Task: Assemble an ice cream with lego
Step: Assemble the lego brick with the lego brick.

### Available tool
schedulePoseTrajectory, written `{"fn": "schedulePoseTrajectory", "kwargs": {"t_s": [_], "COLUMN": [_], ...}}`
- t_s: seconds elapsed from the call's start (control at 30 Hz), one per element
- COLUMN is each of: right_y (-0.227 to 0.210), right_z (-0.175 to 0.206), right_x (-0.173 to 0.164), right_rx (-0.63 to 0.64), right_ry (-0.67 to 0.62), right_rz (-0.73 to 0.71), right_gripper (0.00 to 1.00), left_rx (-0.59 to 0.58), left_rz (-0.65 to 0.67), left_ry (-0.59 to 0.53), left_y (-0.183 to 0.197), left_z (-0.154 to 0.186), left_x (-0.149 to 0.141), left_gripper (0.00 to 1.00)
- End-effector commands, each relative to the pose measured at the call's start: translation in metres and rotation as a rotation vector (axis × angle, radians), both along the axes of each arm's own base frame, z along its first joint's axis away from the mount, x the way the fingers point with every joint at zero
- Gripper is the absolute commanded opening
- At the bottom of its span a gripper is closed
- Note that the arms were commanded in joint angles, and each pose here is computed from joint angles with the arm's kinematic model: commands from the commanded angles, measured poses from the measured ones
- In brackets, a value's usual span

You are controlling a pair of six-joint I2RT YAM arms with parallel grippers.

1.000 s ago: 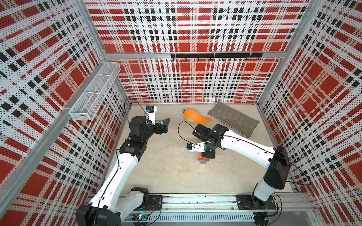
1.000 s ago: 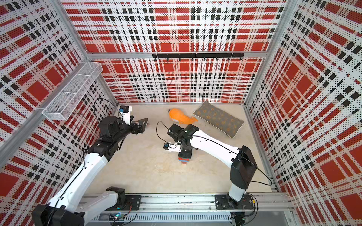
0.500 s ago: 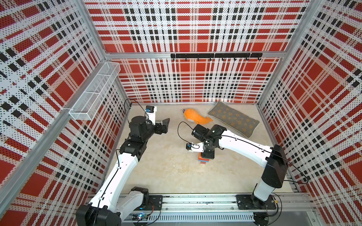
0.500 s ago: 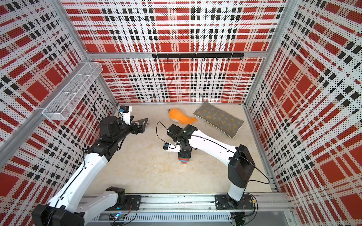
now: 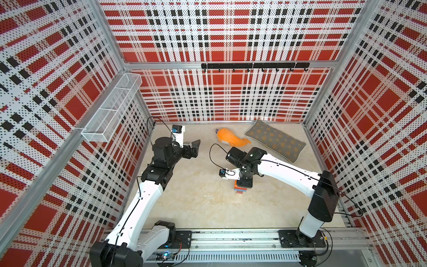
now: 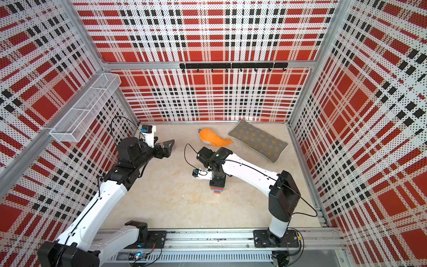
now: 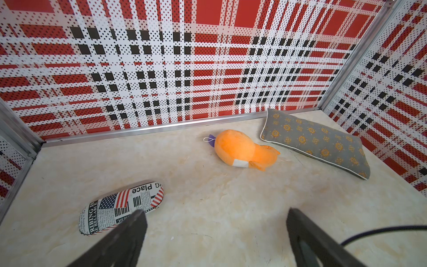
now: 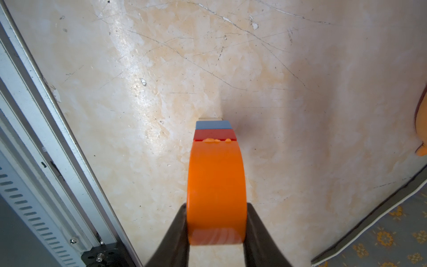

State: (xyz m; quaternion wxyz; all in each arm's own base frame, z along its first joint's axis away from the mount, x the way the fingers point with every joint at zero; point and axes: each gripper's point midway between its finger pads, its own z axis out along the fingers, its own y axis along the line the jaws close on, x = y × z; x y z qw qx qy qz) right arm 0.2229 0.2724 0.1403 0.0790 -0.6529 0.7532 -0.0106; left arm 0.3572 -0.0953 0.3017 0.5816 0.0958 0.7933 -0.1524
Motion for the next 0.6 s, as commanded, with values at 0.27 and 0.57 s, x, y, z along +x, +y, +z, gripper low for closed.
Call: {"fn": "schedulePoseTrajectory", "kwargs": {"t_s": [0.27, 0.57], "right_y": [0.003, 0.001], "right_z": [-0.004, -0.016], "right_x": [-0.001, -0.006], "right_rx": [0.010, -0.011], "right_ry": [-0.007, 0.021], "right_rz": [-0.061, -0.054], "right_gripper": [0.20, 0.20], "left_rx": [0.002, 0.004], "left_rz": [-0.005, -0.004], "left_ry": [-0.003, 0.000], "left_y": [0.002, 0.002], "left_z": [-0.002, -0.004], "left_x": [0.000, 0.000], "left_gripper": [0.98, 0.98]}}
